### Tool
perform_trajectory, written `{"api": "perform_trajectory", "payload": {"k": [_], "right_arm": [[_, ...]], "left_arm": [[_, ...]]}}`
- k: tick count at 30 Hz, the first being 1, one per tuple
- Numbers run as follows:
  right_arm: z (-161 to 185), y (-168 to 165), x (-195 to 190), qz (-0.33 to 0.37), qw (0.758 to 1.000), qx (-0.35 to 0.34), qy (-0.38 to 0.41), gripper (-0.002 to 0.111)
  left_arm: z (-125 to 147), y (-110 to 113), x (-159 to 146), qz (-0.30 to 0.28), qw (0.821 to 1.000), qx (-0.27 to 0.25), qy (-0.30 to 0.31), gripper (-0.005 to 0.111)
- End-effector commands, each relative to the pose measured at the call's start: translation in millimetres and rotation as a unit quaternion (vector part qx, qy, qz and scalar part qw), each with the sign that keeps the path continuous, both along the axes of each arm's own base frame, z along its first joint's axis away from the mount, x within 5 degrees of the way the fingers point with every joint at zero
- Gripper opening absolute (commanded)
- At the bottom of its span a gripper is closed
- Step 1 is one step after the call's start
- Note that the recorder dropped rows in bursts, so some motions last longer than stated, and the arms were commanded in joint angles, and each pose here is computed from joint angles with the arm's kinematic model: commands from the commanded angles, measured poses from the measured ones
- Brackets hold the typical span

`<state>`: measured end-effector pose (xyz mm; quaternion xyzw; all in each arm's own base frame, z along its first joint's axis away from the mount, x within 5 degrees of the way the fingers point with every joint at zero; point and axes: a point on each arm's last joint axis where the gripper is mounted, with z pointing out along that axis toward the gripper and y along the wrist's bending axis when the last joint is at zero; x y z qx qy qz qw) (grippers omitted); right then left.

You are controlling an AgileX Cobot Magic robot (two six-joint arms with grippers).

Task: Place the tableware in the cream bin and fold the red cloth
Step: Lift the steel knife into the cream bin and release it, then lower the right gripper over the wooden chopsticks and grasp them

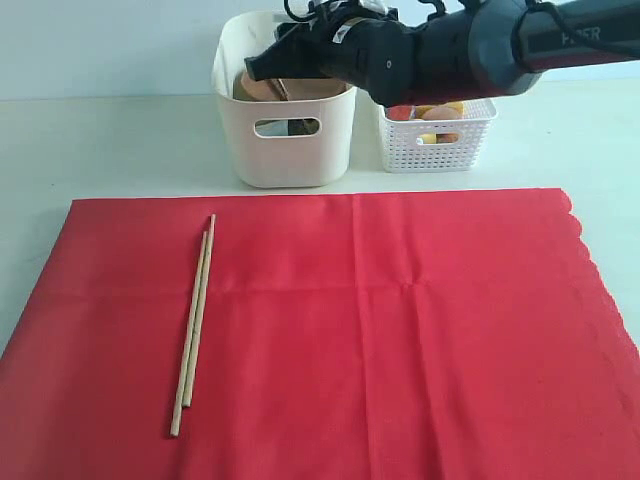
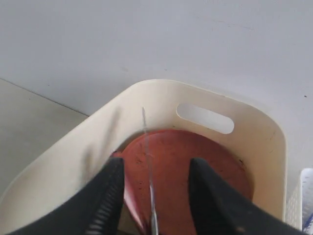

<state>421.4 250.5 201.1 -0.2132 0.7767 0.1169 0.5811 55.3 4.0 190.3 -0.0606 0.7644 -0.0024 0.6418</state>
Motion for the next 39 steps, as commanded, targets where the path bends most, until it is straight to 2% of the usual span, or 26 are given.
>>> {"api": "perform_trajectory", "payload": {"k": [1,7,13,16,19,23,29,32,39], "right_arm": [[3,-2,3,-0.007,1.000,0.007,-0.006,0.051],[13,-3,-1,-0.010,0.999,0.028,0.013,0.053],[58,-9,-21,0.013,0.998,0.035,0.054,0.053],[77,-13,-38,0.038,0.994,0.018,0.099,0.053],[80,-15,-52,0.062,0.985,-0.009,0.162,0.053],[66,-7,-78,0.110,0.953,-0.055,0.277,0.053],[62,41,-119,0.185,0.936,-0.089,0.284,0.053],[43,69,-142,0.223,0.920,-0.122,0.299,0.053],[-1,95,-162,0.242,0.891,-0.159,0.350,0.053]], "left_arm": [[0,0,0,-0.003,1.000,-0.002,-0.004,0.003],[0,0,0,-0.003,1.000,-0.002,-0.004,0.003],[0,0,0,-0.003,1.000,-0.002,-0.004,0.003],[0,0,0,-0.003,1.000,-0.002,-0.004,0.003],[0,0,0,-0.003,1.000,-0.002,-0.004,0.003],[0,0,0,-0.003,1.000,-0.002,-0.004,0.003],[0,0,0,-0.003,1.000,-0.002,-0.004,0.003],[0,0,0,-0.003,1.000,-0.002,-0.004,0.003],[0,0,0,-0.003,1.000,-0.002,-0.004,0.003]]}}
